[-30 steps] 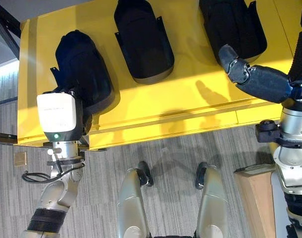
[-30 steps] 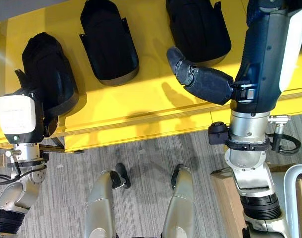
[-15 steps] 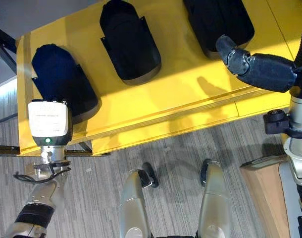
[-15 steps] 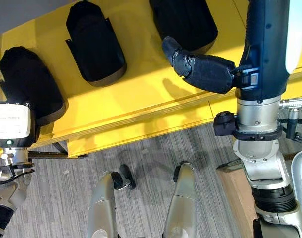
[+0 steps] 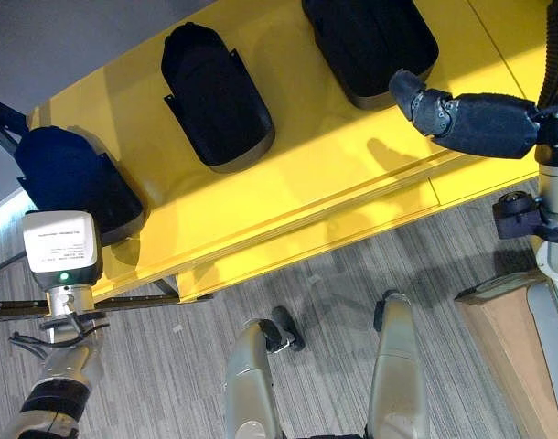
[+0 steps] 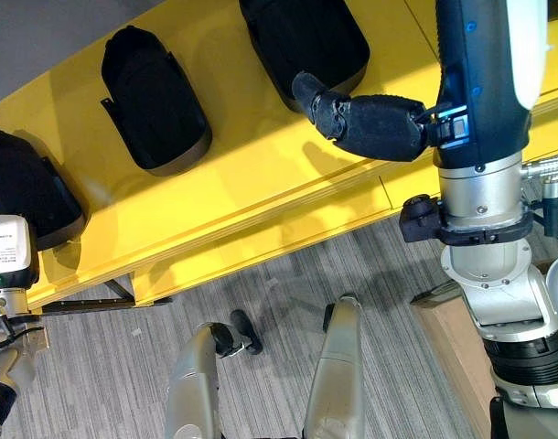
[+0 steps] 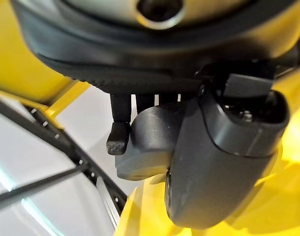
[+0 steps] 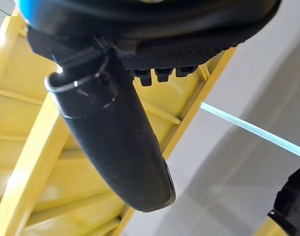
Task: Move parts from the plastic box to the shelf.
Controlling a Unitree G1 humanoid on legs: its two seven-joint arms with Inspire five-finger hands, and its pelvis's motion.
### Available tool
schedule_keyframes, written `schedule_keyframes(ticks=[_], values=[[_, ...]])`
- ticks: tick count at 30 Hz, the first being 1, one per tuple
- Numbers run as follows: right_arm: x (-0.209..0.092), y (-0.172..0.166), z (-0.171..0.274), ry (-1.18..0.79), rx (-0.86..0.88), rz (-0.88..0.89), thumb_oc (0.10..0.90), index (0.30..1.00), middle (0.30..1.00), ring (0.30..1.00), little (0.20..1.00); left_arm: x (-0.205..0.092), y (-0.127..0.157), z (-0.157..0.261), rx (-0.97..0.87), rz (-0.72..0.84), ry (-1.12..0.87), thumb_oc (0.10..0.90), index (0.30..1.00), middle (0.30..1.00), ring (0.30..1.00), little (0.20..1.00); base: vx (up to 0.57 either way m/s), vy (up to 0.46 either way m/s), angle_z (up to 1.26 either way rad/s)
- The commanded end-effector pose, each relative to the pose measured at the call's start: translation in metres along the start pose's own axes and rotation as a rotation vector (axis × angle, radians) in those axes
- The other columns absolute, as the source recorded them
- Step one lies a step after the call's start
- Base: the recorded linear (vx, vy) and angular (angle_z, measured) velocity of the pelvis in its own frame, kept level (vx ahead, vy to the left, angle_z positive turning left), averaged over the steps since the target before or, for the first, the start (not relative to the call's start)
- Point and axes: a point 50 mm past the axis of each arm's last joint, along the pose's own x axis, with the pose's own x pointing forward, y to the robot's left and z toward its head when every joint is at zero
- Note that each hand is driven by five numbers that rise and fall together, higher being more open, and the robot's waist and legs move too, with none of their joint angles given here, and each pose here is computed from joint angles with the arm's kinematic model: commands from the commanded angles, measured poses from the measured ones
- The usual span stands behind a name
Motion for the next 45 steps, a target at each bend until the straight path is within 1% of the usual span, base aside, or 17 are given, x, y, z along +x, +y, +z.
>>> schedule_keyframes(ticks=[1, 9, 11, 12, 15, 16, 20, 22, 25, 26, 28, 30, 33, 37, 38, 41, 45], values=[[0.029, -0.020, 0.044, -0.287, 0.018, -0.081, 0.900, 1.000, 1.000, 1.000, 1.000, -0.023, -0.017, -0.032, 0.239, -0.125, -0.130, 0.400, 0.300, 0.300, 0.300, 0.300, 0.04, 0.057, -0.10], [0.030, -0.015, 0.045, -0.294, 0.036, -0.052, 0.900, 1.000, 1.000, 1.000, 1.000, -0.019, -0.013, -0.034, 0.288, -0.111, -0.248, 0.400, 0.300, 0.300, 0.300, 0.300, 0.05, 0.008, -0.03], [0.029, -0.013, 0.044, -0.293, 0.059, -0.041, 0.900, 1.000, 1.000, 1.000, 1.000, -0.025, -0.015, -0.034, 0.288, -0.131, -0.259, 0.400, 0.300, 0.300, 0.300, 0.300, 0.08, 0.044, -0.03], [0.031, -0.010, 0.043, -0.292, 0.092, -0.021, 0.900, 1.000, 1.000, 1.000, 1.000, -0.032, -0.018, -0.034, 0.284, -0.165, -0.268, 0.400, 0.300, 0.300, 0.300, 0.300, 0.11, 0.130, -0.14], [0.041, 0.003, 0.043, -0.317, 0.156, 0.049, 0.900, 1.000, 1.000, 1.000, 1.000, -0.051, -0.023, -0.026, 0.251, -0.227, -0.288, 0.400, 0.300, 0.300, 0.300, 0.300, 0.13, 0.222, -0.87], [0.046, 0.007, 0.043, -0.335, 0.162, 0.068, 0.900, 1.000, 1.000, 1.000, 1.000, -0.053, -0.022, -0.026, 0.241, -0.230, -0.307, 0.400, 0.300, 0.300, 0.300, 0.300, 0.10, 0.257, -1.67], [0.050, 0.008, 0.041, -0.320, 0.165, 0.071, 0.900, 1.000, 1.000, 1.000, 1.000, -0.045, -0.016, -0.032, 0.254, -0.240, -0.335, 0.400, 0.300, 0.300, 0.300, 0.300, 0.00, 0.020, -0.92], [0.044, 0.008, 0.038, -0.293, 0.134, 0.034, 0.900, 1.000, 1.000, 1.000, 1.000, -0.023, -0.005, -0.041, 0.251, -0.195, -0.356, 0.400, 0.300, 0.300, 0.300, 0.300, -0.09, -0.103, 0.21], [0.036, -0.004, 0.038, -0.264, 0.059, -0.038, 0.900, 1.000, 1.000, 1.000, 1.000, 0.000, 0.007, -0.042, 0.243, -0.100, -0.422, 0.400, 0.300, 0.300, 0.300, 0.300, -0.10, -0.109, 1.16], [0.035, -0.006, 0.038, -0.261, 0.044, -0.050, 0.900, 1.000, 1.000, 1.000, 1.000, 0.003, 0.009, -0.041, 0.243, -0.085, -0.436, 0.400, 0.300, 0.300, 0.300, 0.300, -0.14, -0.102, 1.66], [0.028, -0.021, 0.036, -0.231, -0.042, -0.109, 0.900, 1.000, 1.000, 1.000, 1.000, 0.023, 0.023, -0.035, 0.249, -0.001, -0.500, 0.400, 0.300, 0.300, 0.300, 0.300, -0.12, -0.035, 1.74], [0.024, -0.028, 0.035, -0.223, -0.077, -0.129, 0.900, 1.000, 1.000, 1.000, 1.000, 0.037, 0.034, -0.027, 0.252, 0.032, -0.512, 0.400, 0.300, 0.300, 0.300, 0.300, -0.06, 0.055, 1.37], [0.022, -0.033, 0.035, -0.236, -0.089, -0.113, 0.900, 1.000, 1.000, 1.000, 1.000, 0.045, 0.043, -0.018, 0.238, 0.024, -0.519, 0.400, 0.300, 0.300, 0.300, 0.300, 0.05, 0.141, 0.43], [0.021, -0.031, 0.036, -0.244, -0.047, -0.065, 0.900, 1.000, 1.000, 1.000, 1.000, 0.037, 0.042, -0.014, 0.234, -0.026, -0.518, 0.400, 0.300, 0.300, 0.300, 0.300, 0.08, 0.139, -0.28], [0.026, -0.026, 0.034, -0.244, 0.003, -0.013, 0.900, 1.000, 1.000, 1.000, 1.000, 0.016, 0.032, -0.015, 0.219, -0.082, -0.508, 0.400, 0.300, 0.300, 0.300, 0.300, 0.13, 0.262, -0.98], [0.033, -0.021, 0.031, -0.249, 0.039, 0.006, 0.900, 1.000, 1.000, 1.000, 1.000, -0.003, 0.022, -0.024, 0.220, -0.117, -0.532, 0.400, 0.300, 0.300, 0.300, 0.300, 0.09, 0.145, -1.42], [0.038, -0.015, 0.034, -0.261, 0.035, -0.007, 0.900, 1.000, 1.000, 1.000, 1.000, -0.002, 0.021, -0.029, 0.243, -0.099, -0.567, 0.400, 0.300, 0.300, 0.300, 0.300, -0.05, -0.008, -0.15]])
